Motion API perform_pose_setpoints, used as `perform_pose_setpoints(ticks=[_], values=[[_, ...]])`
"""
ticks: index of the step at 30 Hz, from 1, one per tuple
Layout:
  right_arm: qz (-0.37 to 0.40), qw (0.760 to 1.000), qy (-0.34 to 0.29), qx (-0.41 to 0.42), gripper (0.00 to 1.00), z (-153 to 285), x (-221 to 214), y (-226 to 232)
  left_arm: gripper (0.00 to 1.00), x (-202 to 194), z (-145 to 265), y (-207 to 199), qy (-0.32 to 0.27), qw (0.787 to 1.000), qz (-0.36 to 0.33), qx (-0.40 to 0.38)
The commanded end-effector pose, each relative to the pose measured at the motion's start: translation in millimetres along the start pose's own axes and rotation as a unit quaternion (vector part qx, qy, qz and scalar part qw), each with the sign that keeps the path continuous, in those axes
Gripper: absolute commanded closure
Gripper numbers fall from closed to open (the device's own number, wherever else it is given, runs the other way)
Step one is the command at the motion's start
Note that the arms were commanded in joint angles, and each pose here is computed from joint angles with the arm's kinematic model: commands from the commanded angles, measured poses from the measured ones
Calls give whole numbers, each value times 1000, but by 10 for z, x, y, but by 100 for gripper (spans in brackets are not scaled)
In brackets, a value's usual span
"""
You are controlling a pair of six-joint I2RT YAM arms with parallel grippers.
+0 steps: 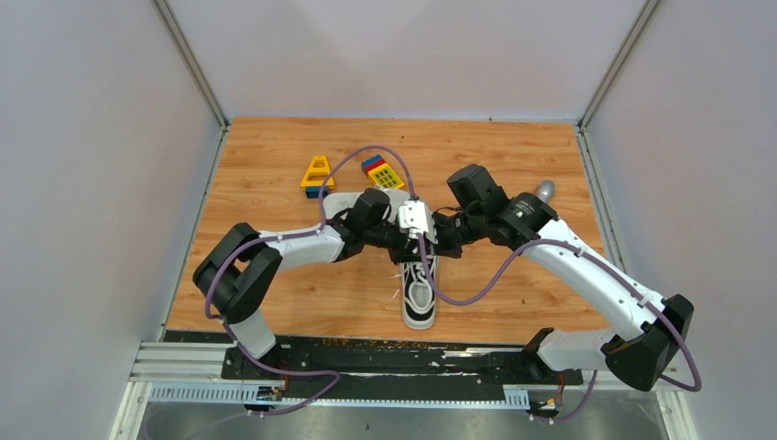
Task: Tie the shoes
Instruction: Wrap the shoelace around the shoelace.
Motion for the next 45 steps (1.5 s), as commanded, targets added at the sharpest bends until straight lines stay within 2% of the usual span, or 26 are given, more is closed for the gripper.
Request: perform_pose_setpoints(ticks=[1, 6, 15, 25, 30, 31, 33, 37, 41, 45], values=[[52, 998, -24, -19, 100, 117, 163, -24, 100, 20, 15, 139, 4, 1000, -8, 18], [56, 998, -5, -1, 100, 118, -19, 103, 100, -98, 28, 161, 15, 999, 3, 28], [28, 999, 25, 32, 100, 41, -362, 281, 100, -19, 73, 273, -15, 998, 37, 55], [-27, 993, 96, 62, 100, -216, -1235, 444, 100, -24, 51, 150, -37, 999, -4, -2], [-44, 993, 79, 69, 93, -381, -1352, 421, 100, -58, 63, 98, -36, 999, -25, -18], [-48, 994, 75, 70, 89, -392, -1346, 394, 100, -58, 64, 95, -37, 999, -29, -18], [-60, 993, 75, 64, 74, -393, -1334, 335, 100, -81, 73, 89, -37, 999, -31, -17], [-88, 993, 75, 31, 62, -297, -1300, 185, 100, -58, 95, 80, -44, 998, -48, -15], [-153, 987, 41, 29, 60, -270, -1217, 29, 100, -22, 111, 68, -53, 997, -61, -16], [-236, 971, 14, 43, 63, -303, -1185, -261, 100, -11, 96, 58, -60, 996, -68, -22]])
Point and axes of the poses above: each gripper's point midway between its finger pads, its own z axis back along the fingers, its own y axis along the line the jaws close on, x = y × z, the point moved 1 cm from there along z, back along the fingers, and after that the axes turned 11 degrees about -z, right-handed, at the moved point
